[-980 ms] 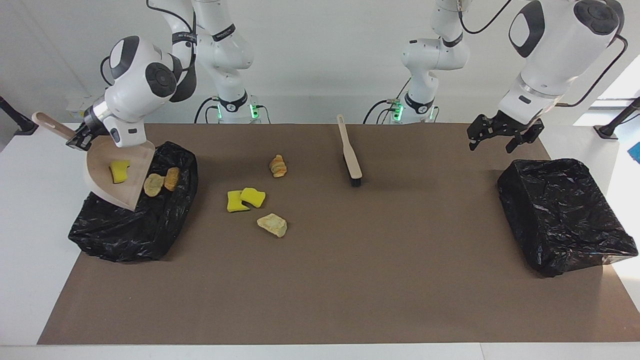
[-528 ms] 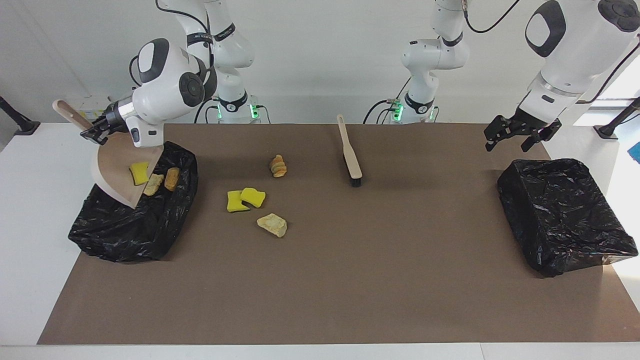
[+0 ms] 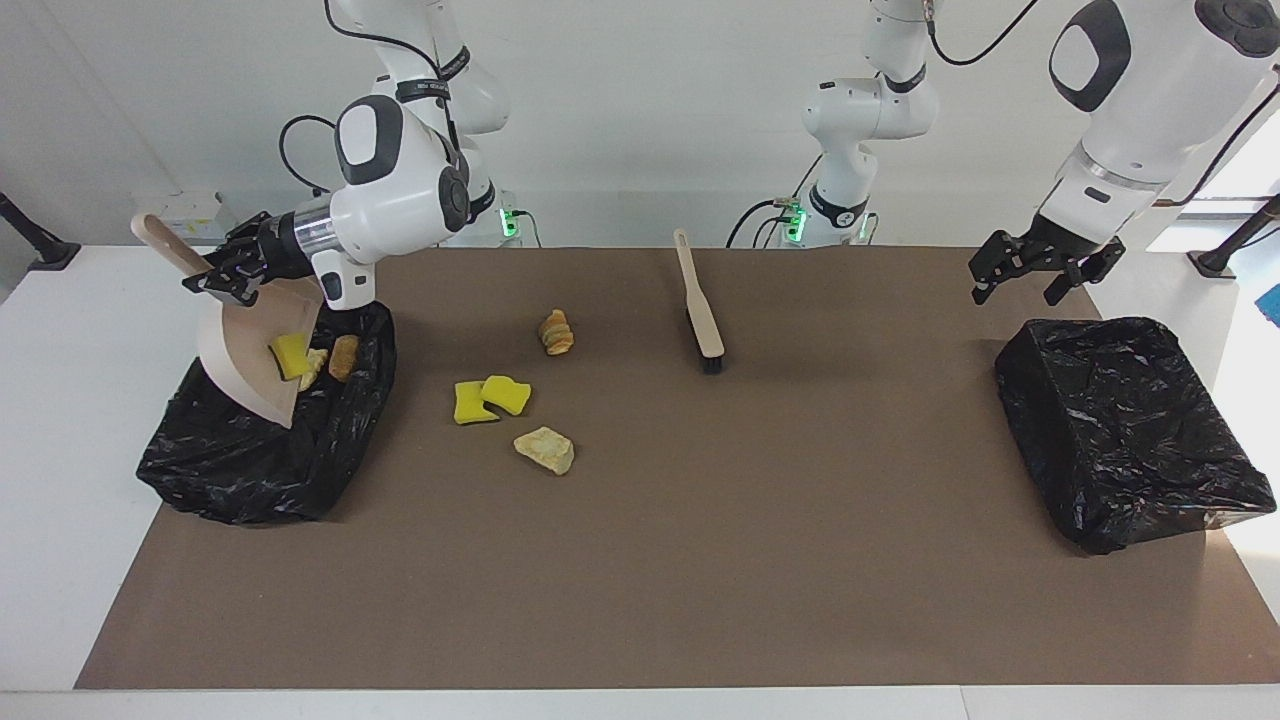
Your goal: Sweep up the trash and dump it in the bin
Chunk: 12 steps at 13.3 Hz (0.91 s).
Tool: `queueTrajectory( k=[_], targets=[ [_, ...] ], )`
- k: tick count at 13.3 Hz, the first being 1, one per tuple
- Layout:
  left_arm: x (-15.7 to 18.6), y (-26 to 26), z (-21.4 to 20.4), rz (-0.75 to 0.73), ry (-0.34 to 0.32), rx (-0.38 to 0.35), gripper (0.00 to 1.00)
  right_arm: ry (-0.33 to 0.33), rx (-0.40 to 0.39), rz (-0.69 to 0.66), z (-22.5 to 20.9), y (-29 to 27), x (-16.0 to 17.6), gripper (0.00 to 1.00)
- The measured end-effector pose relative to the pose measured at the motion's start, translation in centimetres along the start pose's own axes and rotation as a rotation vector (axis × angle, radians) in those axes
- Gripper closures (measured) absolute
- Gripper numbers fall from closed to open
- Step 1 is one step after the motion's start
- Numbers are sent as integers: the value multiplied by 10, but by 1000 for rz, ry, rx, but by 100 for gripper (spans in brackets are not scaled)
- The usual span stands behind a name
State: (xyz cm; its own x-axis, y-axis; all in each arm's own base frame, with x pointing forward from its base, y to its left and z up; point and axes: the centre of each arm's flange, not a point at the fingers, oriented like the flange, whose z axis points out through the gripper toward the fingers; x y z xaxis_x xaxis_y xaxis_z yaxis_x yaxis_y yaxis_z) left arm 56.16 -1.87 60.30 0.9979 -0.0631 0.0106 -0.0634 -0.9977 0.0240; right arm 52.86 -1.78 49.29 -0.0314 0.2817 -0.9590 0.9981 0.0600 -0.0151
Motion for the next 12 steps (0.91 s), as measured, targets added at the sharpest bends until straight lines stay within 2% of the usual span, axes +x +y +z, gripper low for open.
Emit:
queueTrajectory(
  k=[4,6,9,12],
  targets=[
    [0,-2,-1,-4,3,0,0,-3,10,-8,3,-2,3,68],
    [0,-2,-1,-4,4,0,0,-7,39,-12,7,-5,3,68],
    [0,-2,-1,-4,4,0,0,2,42,-81,9,-1,4,68],
    [0,-2,-1,-4,4,0,0,92,120,-152,38,4,1,68]
  ],
)
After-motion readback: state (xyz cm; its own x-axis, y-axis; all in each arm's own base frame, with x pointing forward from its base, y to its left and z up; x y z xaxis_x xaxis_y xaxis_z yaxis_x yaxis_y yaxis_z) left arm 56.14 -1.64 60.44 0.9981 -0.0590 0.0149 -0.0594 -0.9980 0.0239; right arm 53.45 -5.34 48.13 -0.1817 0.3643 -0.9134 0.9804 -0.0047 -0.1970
